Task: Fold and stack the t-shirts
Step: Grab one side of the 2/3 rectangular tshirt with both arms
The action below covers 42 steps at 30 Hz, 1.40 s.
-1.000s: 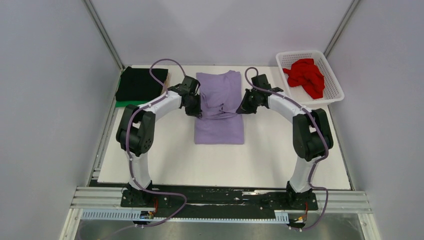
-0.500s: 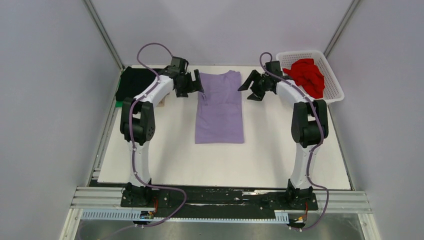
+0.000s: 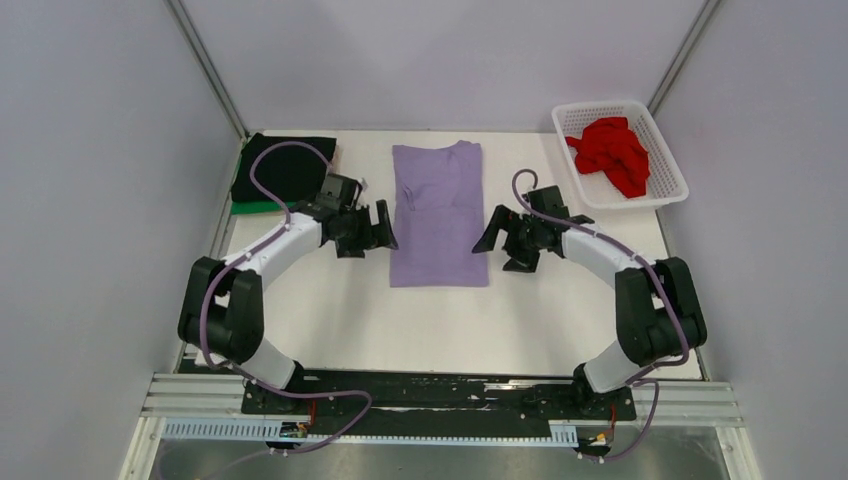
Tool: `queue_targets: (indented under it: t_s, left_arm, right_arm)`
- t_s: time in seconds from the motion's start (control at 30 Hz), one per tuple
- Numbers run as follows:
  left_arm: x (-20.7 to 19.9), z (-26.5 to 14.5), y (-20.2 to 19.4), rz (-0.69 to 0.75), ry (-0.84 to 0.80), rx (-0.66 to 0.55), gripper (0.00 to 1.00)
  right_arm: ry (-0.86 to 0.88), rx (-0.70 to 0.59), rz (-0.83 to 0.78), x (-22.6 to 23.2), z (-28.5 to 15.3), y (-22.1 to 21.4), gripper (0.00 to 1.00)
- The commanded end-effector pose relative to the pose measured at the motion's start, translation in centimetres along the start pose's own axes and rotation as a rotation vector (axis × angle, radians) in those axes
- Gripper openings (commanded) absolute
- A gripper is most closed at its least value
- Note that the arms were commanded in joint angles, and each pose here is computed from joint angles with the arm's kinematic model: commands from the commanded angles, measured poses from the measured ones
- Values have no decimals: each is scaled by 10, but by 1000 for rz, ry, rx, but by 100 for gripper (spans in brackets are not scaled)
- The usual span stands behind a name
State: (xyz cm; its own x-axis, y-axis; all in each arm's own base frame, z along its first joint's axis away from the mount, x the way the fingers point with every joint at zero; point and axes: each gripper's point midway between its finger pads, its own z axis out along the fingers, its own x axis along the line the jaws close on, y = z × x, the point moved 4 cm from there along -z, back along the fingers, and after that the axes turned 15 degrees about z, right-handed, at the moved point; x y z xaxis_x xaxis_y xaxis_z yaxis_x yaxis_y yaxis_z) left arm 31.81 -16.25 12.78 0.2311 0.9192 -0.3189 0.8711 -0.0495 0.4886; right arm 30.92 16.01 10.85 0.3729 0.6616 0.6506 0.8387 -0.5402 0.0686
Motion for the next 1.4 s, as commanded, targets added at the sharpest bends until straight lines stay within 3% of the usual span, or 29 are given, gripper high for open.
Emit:
queue_targets:
  t_s: [0.0,0.3,0.53,0.6,0.7,0.83,1.2,1.27,1.3,1.37]
  left_arm:
    - [-19,-15,-35,5,-60,-13,100]
    - [-19,6,-73,-67,-61,35,97]
    - [-18,26,-76,-93,-64,80,73]
    - [-20,31,-80,-96,-69,98,69]
    - [-20,37,-85,-104,-61,120,66]
    - [-20,44,-89,-108,-54,145,54]
    - [-19,54,-100,-85,-26,204,38]
    - [-17,57,-102,-85,-18,212,29]
    - [-16,58,-103,-84,-13,217,16]
    - [-16,58,-103,-81,-10,218,1]
  right_arm:
    - [13,-19,-67,-5,-2,-25,100]
    - [-50,-39,-33,-13,11,-41,83]
    - [-103,-26,-7,-23,26,-40,58]
    - [-116,-20,-3,-26,29,-42,55]
    - [-142,-11,6,-34,34,-43,43]
    - [-153,20,5,-36,40,-47,30]
    - [-164,31,3,-39,43,-51,17]
    - [-165,44,-1,-40,44,-53,12]
    - [-163,51,-2,-40,44,-54,8]
    - [-158,62,-8,-41,42,-57,2]
